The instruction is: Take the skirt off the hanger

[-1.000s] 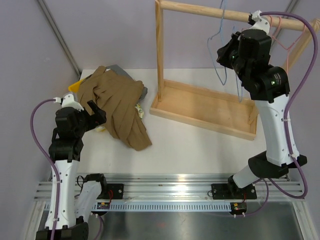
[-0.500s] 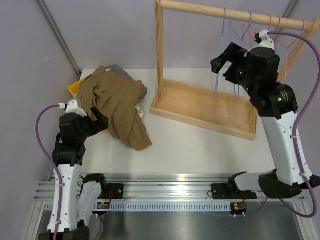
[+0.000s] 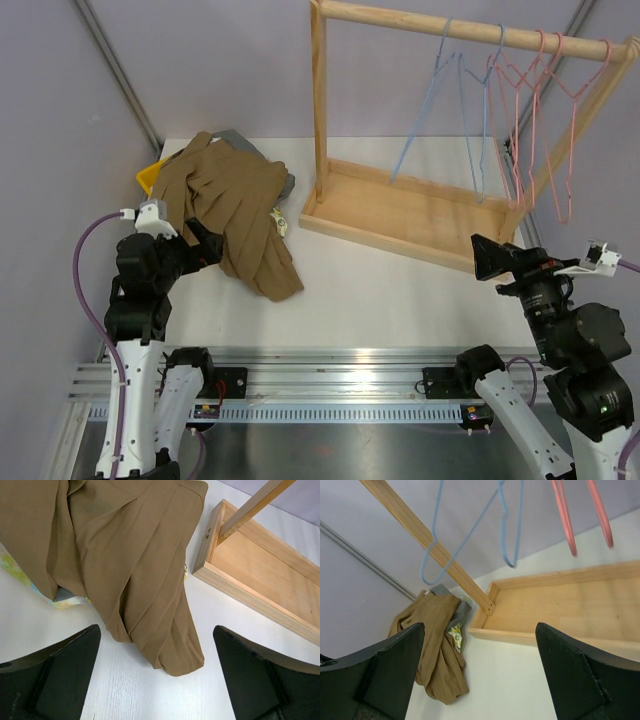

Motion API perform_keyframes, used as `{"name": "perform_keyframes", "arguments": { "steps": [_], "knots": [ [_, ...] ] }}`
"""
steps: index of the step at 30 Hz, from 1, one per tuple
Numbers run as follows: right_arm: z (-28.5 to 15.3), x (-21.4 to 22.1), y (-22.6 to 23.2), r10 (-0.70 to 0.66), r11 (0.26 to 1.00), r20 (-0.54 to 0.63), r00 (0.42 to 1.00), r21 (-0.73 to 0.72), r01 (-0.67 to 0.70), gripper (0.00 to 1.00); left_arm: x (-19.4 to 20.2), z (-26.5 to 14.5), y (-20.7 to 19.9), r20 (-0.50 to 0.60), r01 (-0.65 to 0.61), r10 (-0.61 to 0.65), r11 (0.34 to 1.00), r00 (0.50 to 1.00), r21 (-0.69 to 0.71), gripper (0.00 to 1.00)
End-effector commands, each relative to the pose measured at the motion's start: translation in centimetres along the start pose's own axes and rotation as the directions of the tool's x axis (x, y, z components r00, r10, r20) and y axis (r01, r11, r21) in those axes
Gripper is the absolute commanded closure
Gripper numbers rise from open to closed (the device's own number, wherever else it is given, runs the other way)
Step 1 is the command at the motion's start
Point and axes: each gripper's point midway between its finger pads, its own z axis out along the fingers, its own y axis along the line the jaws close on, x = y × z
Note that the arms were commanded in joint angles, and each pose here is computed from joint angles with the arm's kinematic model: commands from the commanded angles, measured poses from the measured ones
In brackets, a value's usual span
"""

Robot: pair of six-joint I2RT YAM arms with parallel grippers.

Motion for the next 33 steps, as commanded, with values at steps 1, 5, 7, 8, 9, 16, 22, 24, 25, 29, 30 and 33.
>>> {"name": "perform_keyframes", "arguments": {
  "steps": [1,5,7,8,9,16,22,24,25,29,30,33],
  "knots": [
    [-0.1,3.7,-3.7,0.002,0.992,-0.069,0.998,0.124,0.006,0.01,-1.5,-0.4,-0.8,0.044,-0.020,0.019,0.999,0.999,0.025,0.01],
    [-2.3,6.2,-5.6,-0.012,0.987,-0.147,0.989,0.154,0.035,0.01,-1.8,-1.6,0.2,0.055,-0.047,0.051,0.997,0.997,-0.062,0.01],
    [-3.1,5.7,-5.4,-0.027,0.991,-0.129,0.991,0.124,0.043,0.01,-1.6,-2.6,0.5,0.053,-0.064,0.069,0.993,0.996,-0.098,0.01],
    [-3.3,5.7,-4.8,-0.035,0.995,-0.129,0.991,0.086,0.046,0.01,-1.4,-2.8,0.8,0.054,-0.068,0.074,0.992,0.996,-0.106,0.01],
    [-3.6,5.3,-4.5,-0.060,0.996,-0.115,0.992,0.061,0.067,0.01,-1.5,-2.8,0.6,0.074,-0.071,0.078,0.993,0.994,-0.097,0.01],
    [-2.3,6.7,-4.8,-0.142,0.988,-0.150,0.978,0.034,0.149,0.01,-0.1,-2.0,-0.6,0.052,-0.093,0.093,0.996,0.994,-0.010,0.01],
    [-1.7,7.7,-4.6,-0.157,0.986,-0.205,0.966,0.019,0.164,0.01,1.0,-0.8,-0.7,-0.021,-0.096,0.096,0.995,0.995,-0.003,0.01],
    [-1.6,7.9,-4.6,-0.159,0.986,-0.219,0.963,0.020,0.167,0.01,1.0,-0.7,-0.6,-0.022,-0.095,0.094,0.995,0.995,-0.007,0.01],
    [-1.5,8.1,-4.5,-0.162,0.986,-0.224,0.961,0.012,0.169,0.01,1.1,-0.7,-0.5,-0.024,-0.095,0.094,0.995,0.995,-0.011,0.01],
    [-1.6,8.2,-4.4,-0.163,0.986,-0.229,0.960,-0.001,0.167,0.01,1.6,-0.3,-0.6,-0.045,-0.098,0.097,0.995,0.994,-0.003,0.01],
    [-1.6,8.2,-4.4,-0.163,0.986,-0.226,0.960,0.001,0.168,0.01,1.8,-0.2,-0.7,-0.052,-0.100,0.099,0.995,0.994,-0.001,0.01],
    [-1.8,8.1,-4.4,-0.162,0.986,-0.214,0.963,-0.001,0.166,0.01,2.4,0.2,-0.9,-0.075,-0.105,0.105,0.995,0.992,0.004,0.01]
  ]
}}
